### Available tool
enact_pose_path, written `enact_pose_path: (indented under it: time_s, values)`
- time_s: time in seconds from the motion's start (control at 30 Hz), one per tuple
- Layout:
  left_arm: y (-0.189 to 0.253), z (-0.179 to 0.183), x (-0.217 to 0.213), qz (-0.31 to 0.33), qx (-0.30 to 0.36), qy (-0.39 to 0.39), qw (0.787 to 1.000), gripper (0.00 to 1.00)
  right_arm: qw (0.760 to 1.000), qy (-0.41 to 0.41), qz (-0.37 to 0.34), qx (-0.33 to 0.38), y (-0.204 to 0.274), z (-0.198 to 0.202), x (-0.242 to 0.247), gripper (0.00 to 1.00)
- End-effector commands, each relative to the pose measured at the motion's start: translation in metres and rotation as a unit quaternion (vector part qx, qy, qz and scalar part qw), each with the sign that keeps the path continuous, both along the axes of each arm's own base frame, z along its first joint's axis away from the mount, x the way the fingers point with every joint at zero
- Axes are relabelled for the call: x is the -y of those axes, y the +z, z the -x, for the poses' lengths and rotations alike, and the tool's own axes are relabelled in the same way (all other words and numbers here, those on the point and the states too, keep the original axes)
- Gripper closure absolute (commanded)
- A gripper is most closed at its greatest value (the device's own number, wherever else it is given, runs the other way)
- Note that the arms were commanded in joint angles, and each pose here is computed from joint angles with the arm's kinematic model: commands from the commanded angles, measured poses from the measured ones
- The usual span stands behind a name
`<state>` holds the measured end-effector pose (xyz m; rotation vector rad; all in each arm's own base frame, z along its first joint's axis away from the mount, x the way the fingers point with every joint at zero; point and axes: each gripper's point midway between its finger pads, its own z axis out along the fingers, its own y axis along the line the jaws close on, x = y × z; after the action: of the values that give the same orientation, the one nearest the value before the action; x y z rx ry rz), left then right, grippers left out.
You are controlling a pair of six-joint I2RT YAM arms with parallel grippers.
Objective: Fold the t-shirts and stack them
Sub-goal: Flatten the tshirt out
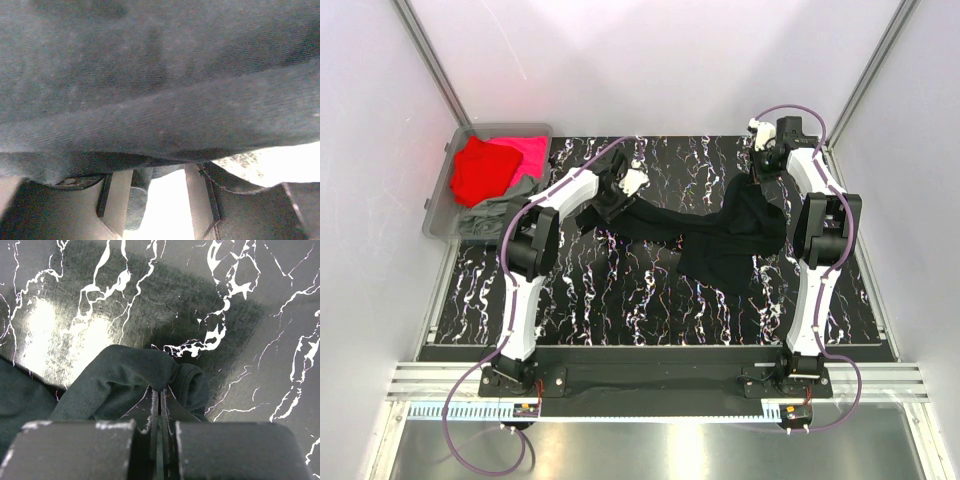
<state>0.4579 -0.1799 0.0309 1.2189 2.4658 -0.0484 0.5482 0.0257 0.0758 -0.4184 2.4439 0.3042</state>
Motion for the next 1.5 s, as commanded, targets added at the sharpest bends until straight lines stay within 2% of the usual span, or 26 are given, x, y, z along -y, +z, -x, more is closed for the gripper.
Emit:
enact_pose_path:
  time_s: [0.0,0.2,0.83,0.87,0.97,1.07,1.13,1.27,1.47]
  values:
    - [0.021,-0.007,0.017,0.034,0.015,-0.007,0.999,0.52,0.999,0.000,-0.005,0.032,0.033,-0.002,0.000,1.00]
    - [0.016,-0.009,0.029,0.040,0.014,-0.018,0.999,0.55,1.000,0.002,-0.003,0.031,0.033,0.000,0.000,1.00]
    - [-0.007,-0.006,0.019,0.026,-0.010,-0.015,1.000,0.67,1.000,0.001,-0.007,0.027,0.029,0.001,-0.001,1.00]
    - [-0.007,-0.006,0.019,0.026,-0.010,-0.016,0.999,0.69,1.000,0.001,-0.007,0.027,0.030,0.002,-0.001,1.00]
    - [-0.004,-0.007,0.018,0.028,-0.009,-0.015,0.999,0.86,1.000,0.000,-0.006,0.027,0.029,0.002,-0.001,1.00]
    - [0.000,-0.009,0.014,0.027,-0.008,-0.012,1.000,0.95,1.000,0.000,-0.007,0.026,0.029,0.002,-0.001,1.00]
    - [0.008,-0.012,0.012,0.035,-0.001,-0.011,0.999,1.00,1.000,-0.001,-0.005,0.027,0.030,0.002,0.000,1.00]
    - [0.048,-0.019,0.013,0.066,0.029,-0.014,0.997,1.00,0.999,-0.002,0.010,0.030,0.033,0.005,0.005,1.00]
    - [0.100,-0.008,0.009,0.087,0.060,-0.020,0.994,1.00,1.000,-0.003,0.021,0.023,0.028,0.013,0.010,1.00]
